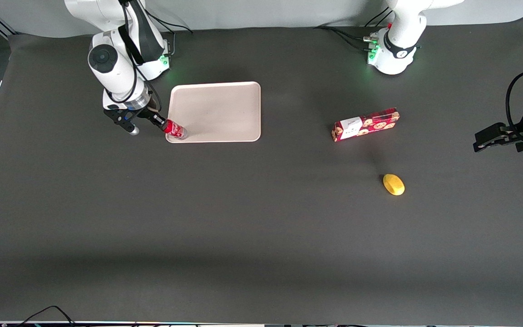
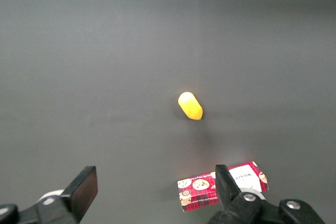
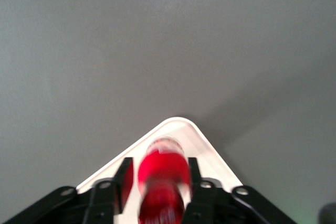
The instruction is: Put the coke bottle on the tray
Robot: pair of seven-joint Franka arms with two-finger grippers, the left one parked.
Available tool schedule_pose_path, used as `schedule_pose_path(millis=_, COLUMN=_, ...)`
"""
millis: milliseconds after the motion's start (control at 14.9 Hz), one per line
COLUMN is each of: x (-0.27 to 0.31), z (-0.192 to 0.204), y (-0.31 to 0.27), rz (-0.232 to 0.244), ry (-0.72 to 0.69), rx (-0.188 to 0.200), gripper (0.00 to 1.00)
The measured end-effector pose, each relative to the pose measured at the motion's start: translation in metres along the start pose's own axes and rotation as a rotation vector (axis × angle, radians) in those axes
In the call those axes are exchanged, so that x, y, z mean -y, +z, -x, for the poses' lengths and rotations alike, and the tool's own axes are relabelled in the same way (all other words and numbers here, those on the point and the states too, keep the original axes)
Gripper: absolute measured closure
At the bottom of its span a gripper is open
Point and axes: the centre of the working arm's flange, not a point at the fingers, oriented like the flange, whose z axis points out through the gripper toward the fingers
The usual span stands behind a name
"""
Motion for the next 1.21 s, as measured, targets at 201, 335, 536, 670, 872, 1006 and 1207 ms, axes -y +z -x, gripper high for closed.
schedule_pose_path(millis=201, x=0.013, z=-0.012, y=-0.012, rz=-0.017, ry=0.01, rx=0.008, gripper=0.22)
schedule_pose_path(millis=335, x=0.026, z=-0.021, y=-0.031, rz=-0.016, ry=0.013, rx=0.024, gripper=0.02)
schedule_pose_path(millis=536, x=0.044, z=-0.054, y=-0.08, rz=-0.037, ry=0.046, rx=0.047, gripper=0.0)
schedule_pose_path(millis=670, x=0.05, z=-0.085, y=-0.115, rz=-0.044, ry=0.051, rx=0.011, gripper=0.0)
schedule_pose_path(millis=872, x=0.058, z=-0.127, y=-0.143, rz=-0.017, ry=0.026, rx=-0.058, gripper=0.0)
schedule_pose_path(millis=1006, x=0.057, z=-0.158, y=-0.152, rz=-0.025, ry=0.015, rx=-0.072, gripper=0.0)
schedule_pose_path(millis=1207, x=0.053, z=-0.2, y=-0.164, rz=-0.053, ry=-0.02, rx=-0.09, gripper=0.0)
